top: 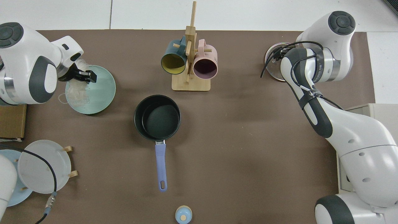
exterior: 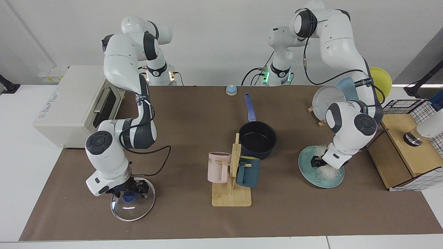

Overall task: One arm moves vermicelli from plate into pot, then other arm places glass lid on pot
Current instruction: 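Grasp the white vermicelli with the left gripper and lift it, then carry the vermicelli over the black pot while the right gripper reaches the lid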

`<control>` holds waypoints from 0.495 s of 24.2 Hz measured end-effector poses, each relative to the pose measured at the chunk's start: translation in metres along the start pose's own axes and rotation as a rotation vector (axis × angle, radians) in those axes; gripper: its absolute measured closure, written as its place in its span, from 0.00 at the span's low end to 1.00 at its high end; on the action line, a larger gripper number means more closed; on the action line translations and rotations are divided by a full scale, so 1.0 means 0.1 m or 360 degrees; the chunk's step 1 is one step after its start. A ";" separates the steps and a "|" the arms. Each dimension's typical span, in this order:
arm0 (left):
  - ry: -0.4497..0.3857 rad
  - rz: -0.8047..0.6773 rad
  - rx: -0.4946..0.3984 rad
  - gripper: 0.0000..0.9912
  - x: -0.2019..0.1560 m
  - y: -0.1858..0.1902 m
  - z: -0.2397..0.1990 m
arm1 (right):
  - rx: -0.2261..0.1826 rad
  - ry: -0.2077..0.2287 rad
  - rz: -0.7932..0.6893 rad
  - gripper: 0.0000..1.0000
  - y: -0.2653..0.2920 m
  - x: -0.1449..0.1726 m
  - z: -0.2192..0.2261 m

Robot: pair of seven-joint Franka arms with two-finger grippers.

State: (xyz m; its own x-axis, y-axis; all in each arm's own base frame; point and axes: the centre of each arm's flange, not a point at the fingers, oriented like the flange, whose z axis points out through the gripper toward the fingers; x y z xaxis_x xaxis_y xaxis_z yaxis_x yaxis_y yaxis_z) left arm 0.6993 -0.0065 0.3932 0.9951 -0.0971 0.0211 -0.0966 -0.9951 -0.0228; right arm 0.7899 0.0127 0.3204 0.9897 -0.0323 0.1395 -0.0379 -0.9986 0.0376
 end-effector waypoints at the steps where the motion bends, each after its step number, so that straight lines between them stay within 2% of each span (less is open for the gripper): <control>1: 0.0001 0.0010 -0.0003 0.59 -0.03 0.05 -0.13 | 0.0000 0.0003 0.0000 0.03 0.00 0.00 0.00; 4: -0.0018 0.0041 -0.0007 0.59 -0.15 0.19 -0.48 | 0.0001 0.0015 0.0000 0.05 0.00 0.01 -0.01; 5: -0.0022 0.0049 -0.0007 0.59 -0.19 0.22 -0.56 | 0.0001 0.0018 0.0000 0.14 0.00 0.01 -0.01; 6: -0.0021 0.0056 -0.0005 0.59 -0.24 0.26 -0.63 | 0.0001 0.0020 -0.0001 0.17 0.00 0.01 -0.02; 7: -0.0021 0.0062 -0.0004 0.59 -0.28 0.28 -0.66 | 0.0001 0.0021 -0.0001 0.28 0.00 0.01 -0.02; 8: -0.0023 0.0067 -0.0003 0.59 -0.33 0.31 -0.68 | 0.0001 0.0023 -0.0001 0.31 0.00 0.02 -0.02; 9: -0.0026 0.0070 -0.0003 0.59 -0.37 0.34 -0.68 | 0.0001 0.0024 -0.0001 0.39 0.00 0.02 -0.03; 12: -0.0032 0.0073 -0.0001 0.59 -0.51 0.43 -0.62 | 0.0001 0.0027 0.0000 0.39 0.00 0.02 -0.04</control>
State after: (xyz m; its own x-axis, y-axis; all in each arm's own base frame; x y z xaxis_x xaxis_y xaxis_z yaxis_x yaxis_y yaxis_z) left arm 0.6426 -0.0458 0.4536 0.9898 -0.1422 -0.0001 -0.1422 -0.9896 -0.0227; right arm 0.7912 0.0129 0.3247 0.9872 -0.0313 0.1561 -0.0375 -0.9986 0.0371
